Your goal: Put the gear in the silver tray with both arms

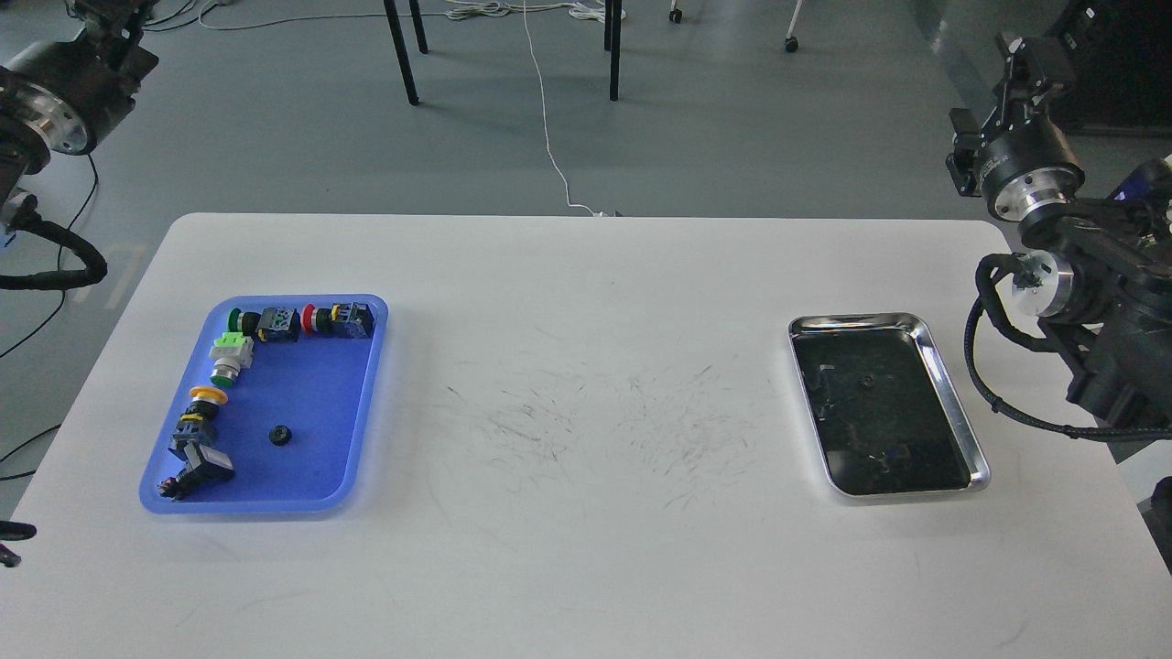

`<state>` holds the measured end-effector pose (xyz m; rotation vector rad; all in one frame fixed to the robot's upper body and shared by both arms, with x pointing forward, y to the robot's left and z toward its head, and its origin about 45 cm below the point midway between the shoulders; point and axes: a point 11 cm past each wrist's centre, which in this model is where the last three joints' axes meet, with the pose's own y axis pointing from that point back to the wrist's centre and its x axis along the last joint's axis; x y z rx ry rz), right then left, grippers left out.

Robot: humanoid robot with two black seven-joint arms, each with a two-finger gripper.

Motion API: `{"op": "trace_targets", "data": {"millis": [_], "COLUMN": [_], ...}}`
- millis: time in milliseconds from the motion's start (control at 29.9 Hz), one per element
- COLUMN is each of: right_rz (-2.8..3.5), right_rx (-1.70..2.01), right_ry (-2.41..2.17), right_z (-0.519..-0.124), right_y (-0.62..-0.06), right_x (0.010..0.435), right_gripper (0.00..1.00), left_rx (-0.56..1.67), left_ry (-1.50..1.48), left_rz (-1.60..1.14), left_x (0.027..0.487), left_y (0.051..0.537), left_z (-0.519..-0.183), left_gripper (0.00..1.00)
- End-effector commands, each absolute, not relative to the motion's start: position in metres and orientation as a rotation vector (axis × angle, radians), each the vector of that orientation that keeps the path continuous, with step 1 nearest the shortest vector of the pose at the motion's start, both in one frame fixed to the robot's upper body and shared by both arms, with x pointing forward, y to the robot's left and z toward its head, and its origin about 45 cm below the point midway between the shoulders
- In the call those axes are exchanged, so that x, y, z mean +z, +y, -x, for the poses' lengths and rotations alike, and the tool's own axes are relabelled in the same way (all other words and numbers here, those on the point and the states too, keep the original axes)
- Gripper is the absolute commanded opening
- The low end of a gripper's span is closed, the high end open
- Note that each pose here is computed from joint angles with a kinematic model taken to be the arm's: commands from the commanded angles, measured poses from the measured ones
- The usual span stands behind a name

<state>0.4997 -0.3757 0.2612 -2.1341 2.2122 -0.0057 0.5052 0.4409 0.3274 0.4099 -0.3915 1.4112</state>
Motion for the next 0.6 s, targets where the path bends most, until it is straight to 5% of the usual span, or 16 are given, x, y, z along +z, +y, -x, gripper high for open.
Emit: {"op": "trace_targets", "data": {"millis": [0, 568], "right_rz": [2.136, 2.16], "right_rx": [-0.009, 0.025], "right_ry": [2.216, 2.207], "right_z": [-0.5, -0.498], "right_y": [-0.375, -0.364], "right_x": [0.261, 0.248], "right_gripper": [0.93, 0.94], "left_rx": [1.368, 1.132], "left_ry": [-0.336, -0.21], "left_rz": [-0.337, -0.174], "left_x": [0.325, 0.31], "left_y": [0.426, 0.337], "left_z": [-0.508, -0.517], "left_gripper": [0.98, 0.98]}}
